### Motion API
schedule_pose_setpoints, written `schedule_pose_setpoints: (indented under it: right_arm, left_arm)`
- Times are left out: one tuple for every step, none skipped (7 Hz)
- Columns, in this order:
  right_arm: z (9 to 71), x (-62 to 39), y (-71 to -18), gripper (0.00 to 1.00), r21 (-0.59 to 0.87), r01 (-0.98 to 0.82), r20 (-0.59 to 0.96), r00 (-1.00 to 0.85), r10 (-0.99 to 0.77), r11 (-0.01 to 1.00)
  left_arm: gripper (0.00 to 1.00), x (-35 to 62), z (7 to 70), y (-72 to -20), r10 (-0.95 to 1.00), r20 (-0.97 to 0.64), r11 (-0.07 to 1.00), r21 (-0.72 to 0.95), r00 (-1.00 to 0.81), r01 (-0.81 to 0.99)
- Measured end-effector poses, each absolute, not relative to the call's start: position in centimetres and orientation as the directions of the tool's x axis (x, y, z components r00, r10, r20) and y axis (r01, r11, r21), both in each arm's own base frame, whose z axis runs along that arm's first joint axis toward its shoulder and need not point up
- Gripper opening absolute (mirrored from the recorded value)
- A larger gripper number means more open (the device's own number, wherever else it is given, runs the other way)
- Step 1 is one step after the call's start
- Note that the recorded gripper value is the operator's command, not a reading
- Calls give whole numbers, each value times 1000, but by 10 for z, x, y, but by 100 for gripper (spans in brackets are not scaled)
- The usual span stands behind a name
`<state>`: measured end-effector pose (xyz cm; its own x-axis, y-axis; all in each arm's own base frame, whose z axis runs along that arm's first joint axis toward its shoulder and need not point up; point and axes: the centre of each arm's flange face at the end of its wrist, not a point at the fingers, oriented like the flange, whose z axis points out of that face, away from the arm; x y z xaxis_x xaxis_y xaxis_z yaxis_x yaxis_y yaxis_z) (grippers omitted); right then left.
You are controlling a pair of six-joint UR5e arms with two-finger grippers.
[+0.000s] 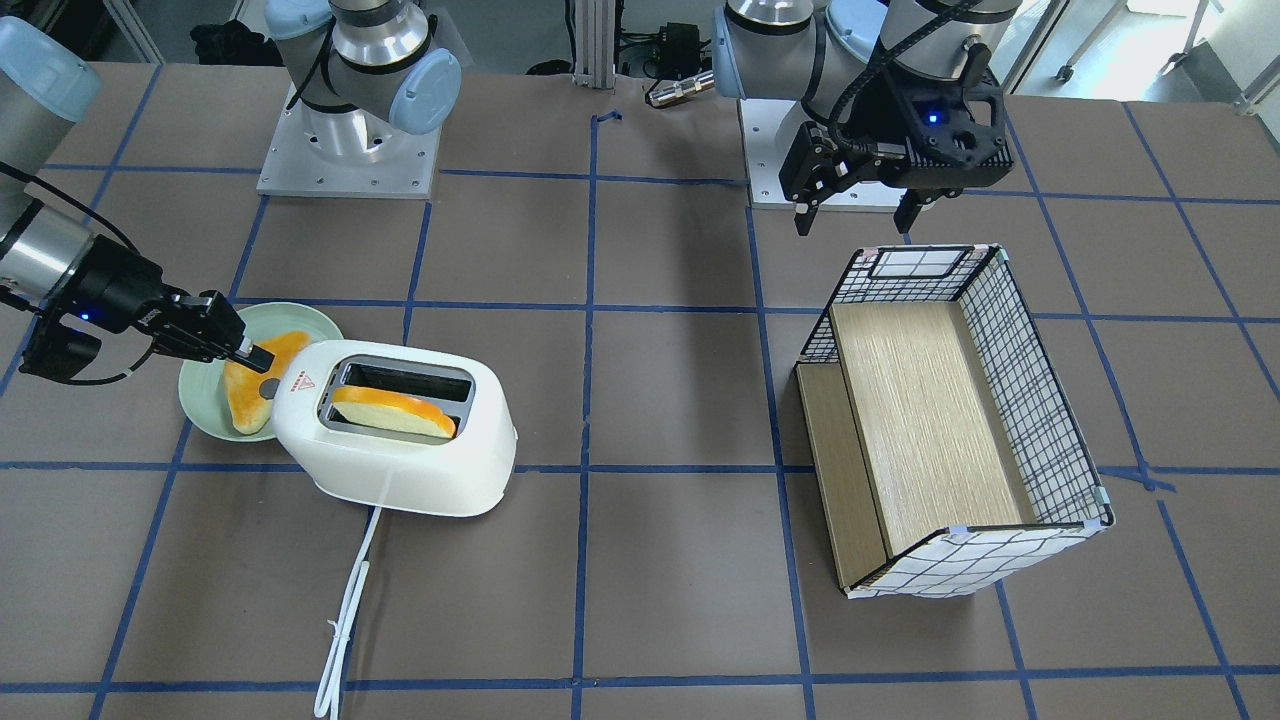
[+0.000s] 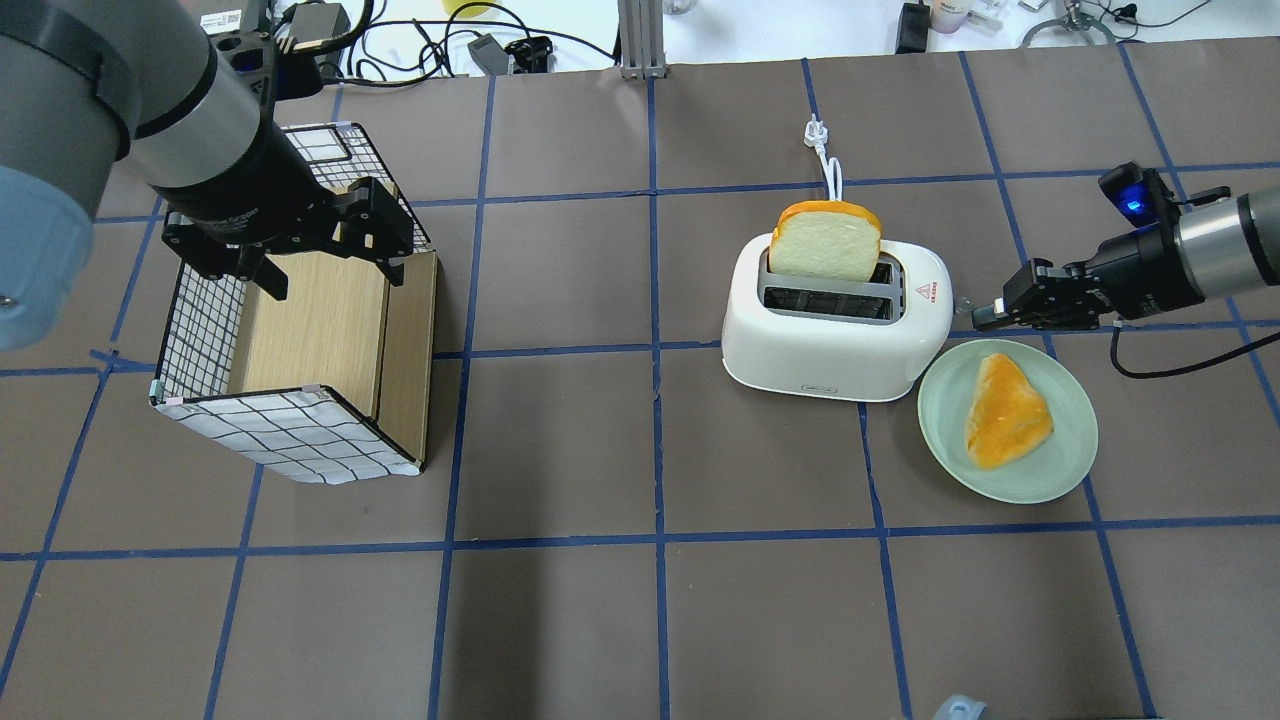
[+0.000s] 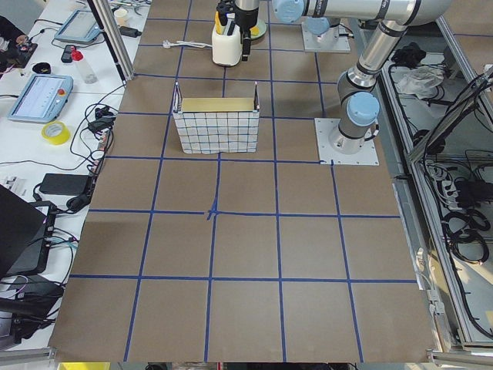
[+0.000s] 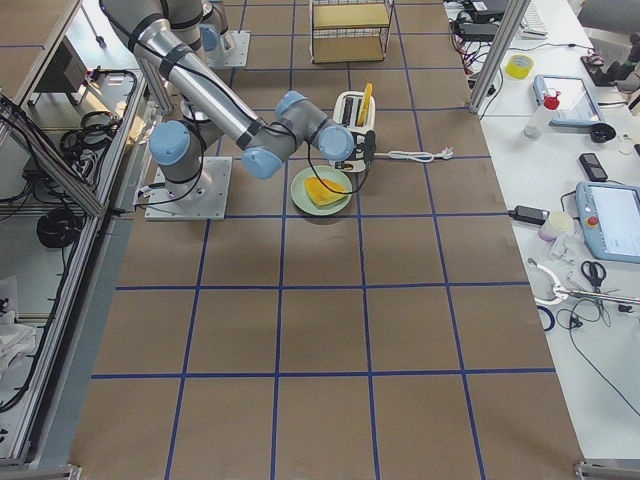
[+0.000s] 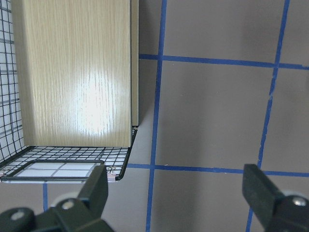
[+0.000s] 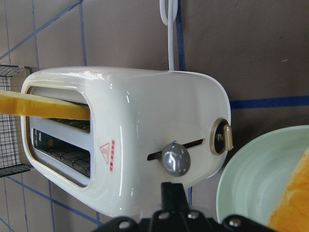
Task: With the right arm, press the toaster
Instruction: 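Push the toaster lever down with the right gripper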
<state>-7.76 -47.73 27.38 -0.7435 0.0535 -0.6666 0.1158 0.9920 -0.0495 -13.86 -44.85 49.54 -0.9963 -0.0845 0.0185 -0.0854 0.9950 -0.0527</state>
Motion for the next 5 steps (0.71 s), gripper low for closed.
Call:
schedule_pose_setpoints:
  right_arm:
    - [269, -77, -478, 0, -47, 118, -672, -738, 56, 992]
    - [265, -77, -478, 0, -47, 119, -675, -736, 57, 992]
    - [260, -78, -480, 0, -47, 120, -677, -734, 57, 992]
    - [253, -79, -482, 0, -49, 121, -679, -732, 56, 991]
    - [248, -81, -484, 0, -48, 122, -680, -731, 57, 991]
  left_arm:
    - [100, -139, 495, -449, -85, 18, 995, -53, -996, -85]
    - [100, -139, 495, -449, -85, 18, 995, -53, -996, -85]
    - [100, -139, 495, -449, -85, 18, 995, -53, -996, -85]
    - [100, -139, 495, -449, -84, 18, 995, -53, -996, -85]
    - [100, -139, 496, -449, -84, 19, 995, -53, -996, -85]
